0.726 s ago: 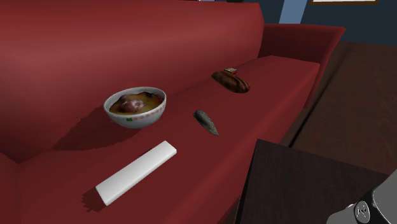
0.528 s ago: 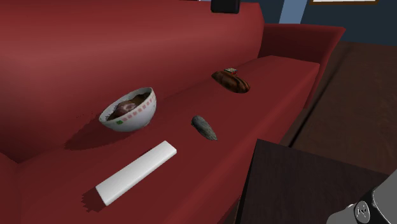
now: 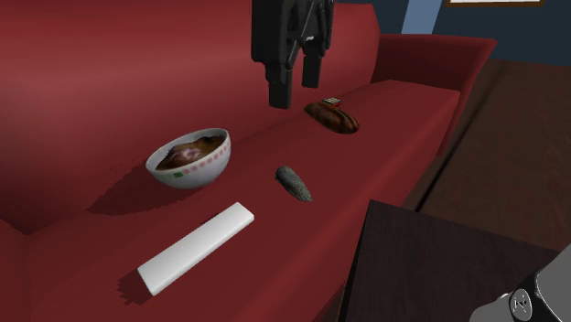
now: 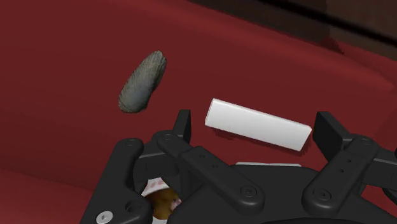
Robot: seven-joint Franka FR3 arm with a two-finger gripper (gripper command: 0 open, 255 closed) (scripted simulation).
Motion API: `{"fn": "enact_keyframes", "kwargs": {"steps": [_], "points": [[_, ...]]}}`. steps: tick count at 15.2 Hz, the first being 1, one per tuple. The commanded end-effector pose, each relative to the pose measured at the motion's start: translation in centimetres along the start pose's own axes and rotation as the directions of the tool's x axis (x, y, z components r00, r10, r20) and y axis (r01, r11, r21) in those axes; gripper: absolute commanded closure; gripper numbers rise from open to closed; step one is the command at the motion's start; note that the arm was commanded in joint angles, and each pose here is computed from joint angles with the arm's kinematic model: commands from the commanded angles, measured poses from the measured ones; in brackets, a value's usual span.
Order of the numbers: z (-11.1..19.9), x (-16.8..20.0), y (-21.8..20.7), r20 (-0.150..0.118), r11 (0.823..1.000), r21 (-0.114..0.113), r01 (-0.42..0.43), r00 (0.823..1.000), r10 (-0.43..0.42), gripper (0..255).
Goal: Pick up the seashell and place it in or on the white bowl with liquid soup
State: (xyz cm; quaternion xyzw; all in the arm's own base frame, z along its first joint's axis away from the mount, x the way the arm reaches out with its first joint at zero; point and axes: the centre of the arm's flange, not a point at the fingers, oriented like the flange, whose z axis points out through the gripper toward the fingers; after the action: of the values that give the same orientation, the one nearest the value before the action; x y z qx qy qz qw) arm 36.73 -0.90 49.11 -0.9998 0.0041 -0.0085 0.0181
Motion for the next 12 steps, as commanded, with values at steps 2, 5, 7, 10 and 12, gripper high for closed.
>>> {"fn": "enact_keyframes", "kwargs": {"steps": [2,5,7,10,12], "points": [[2.9,1.5,2.2,-0.004,0.997,-0.001,-0.077,0.997,0.077,0],[5.9,2.7,4.5,-0.006,0.988,-0.002,-0.151,0.988,0.151,0],[7.9,3.4,6.0,-0.007,0.980,-0.002,-0.201,0.980,0.201,0],[10.9,4.3,8.5,-0.009,0.962,-0.003,-0.274,0.962,0.274,0],[12.8,4.8,10.1,-0.011,0.947,-0.003,-0.322,0.947,0.322,0]]}}
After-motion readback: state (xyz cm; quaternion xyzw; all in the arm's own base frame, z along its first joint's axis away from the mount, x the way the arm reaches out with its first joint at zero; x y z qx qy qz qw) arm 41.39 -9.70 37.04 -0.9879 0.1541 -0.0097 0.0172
